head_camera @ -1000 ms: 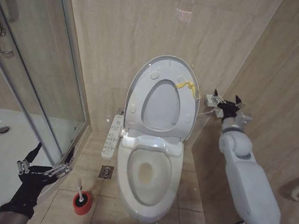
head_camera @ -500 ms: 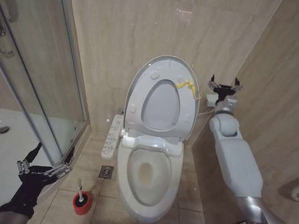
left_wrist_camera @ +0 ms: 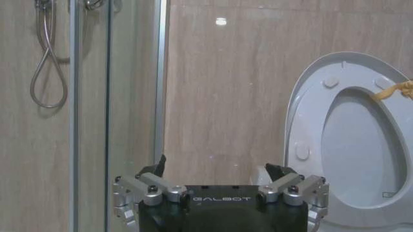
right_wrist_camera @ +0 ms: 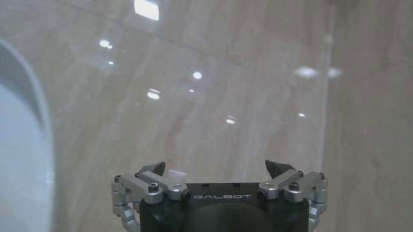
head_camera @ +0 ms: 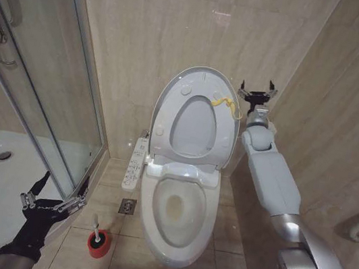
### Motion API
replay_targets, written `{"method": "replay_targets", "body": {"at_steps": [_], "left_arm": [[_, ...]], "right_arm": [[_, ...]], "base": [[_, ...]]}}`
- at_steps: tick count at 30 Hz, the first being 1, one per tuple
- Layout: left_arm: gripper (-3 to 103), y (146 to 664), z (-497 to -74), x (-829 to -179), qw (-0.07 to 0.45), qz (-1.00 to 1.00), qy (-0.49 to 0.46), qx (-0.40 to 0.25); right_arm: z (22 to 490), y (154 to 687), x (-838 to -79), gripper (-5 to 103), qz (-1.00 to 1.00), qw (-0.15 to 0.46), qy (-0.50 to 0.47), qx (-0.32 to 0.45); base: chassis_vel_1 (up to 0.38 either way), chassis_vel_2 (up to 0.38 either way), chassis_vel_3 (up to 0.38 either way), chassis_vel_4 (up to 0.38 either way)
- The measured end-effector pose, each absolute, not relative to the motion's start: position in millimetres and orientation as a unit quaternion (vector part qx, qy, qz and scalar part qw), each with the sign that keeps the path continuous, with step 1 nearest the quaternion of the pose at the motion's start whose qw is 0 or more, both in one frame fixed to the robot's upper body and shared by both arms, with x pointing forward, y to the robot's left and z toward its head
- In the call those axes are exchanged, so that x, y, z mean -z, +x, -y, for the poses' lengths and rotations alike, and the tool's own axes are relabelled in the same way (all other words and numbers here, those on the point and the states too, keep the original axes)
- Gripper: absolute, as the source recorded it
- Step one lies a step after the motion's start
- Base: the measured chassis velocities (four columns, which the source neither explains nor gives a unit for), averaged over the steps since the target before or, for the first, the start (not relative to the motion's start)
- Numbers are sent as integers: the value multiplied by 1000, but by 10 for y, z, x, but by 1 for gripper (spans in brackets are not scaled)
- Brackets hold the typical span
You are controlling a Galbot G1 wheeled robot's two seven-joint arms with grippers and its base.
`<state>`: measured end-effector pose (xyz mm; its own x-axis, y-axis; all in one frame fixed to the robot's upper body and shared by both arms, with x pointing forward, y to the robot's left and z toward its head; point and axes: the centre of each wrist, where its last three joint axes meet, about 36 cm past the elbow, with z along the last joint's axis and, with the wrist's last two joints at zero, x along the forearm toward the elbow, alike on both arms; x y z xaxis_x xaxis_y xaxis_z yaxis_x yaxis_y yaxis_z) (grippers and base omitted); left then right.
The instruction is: Open the toilet lid, clean the toilet bowl with a toilet brush, close the toilet lid, and flush.
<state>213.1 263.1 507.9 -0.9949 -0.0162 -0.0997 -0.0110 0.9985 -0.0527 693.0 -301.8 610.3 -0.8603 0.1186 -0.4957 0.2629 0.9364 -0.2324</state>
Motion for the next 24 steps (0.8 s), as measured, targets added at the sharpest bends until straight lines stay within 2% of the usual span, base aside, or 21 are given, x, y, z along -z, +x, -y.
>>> {"method": "replay_targets", "body": {"at_steps": [7, 12, 24], "left_arm": [[100, 2131, -2631, -5079, 50, -998, -7, 26], [100, 2131, -2631, -5079, 50, -998, -7, 26], [100, 2131, -2631, -5079, 50, -998, -7, 26]], "right_arm": [[2929, 6885, -6098, 100, -956, 243, 58, 156], [2955, 6641, -5991, 100, -959, 238, 24, 152], [3167, 5410, -5712, 100, -972, 200, 7, 124]], "base": [[0, 0, 0, 0], [0, 0, 0, 0], [0, 0, 0, 0]]}}
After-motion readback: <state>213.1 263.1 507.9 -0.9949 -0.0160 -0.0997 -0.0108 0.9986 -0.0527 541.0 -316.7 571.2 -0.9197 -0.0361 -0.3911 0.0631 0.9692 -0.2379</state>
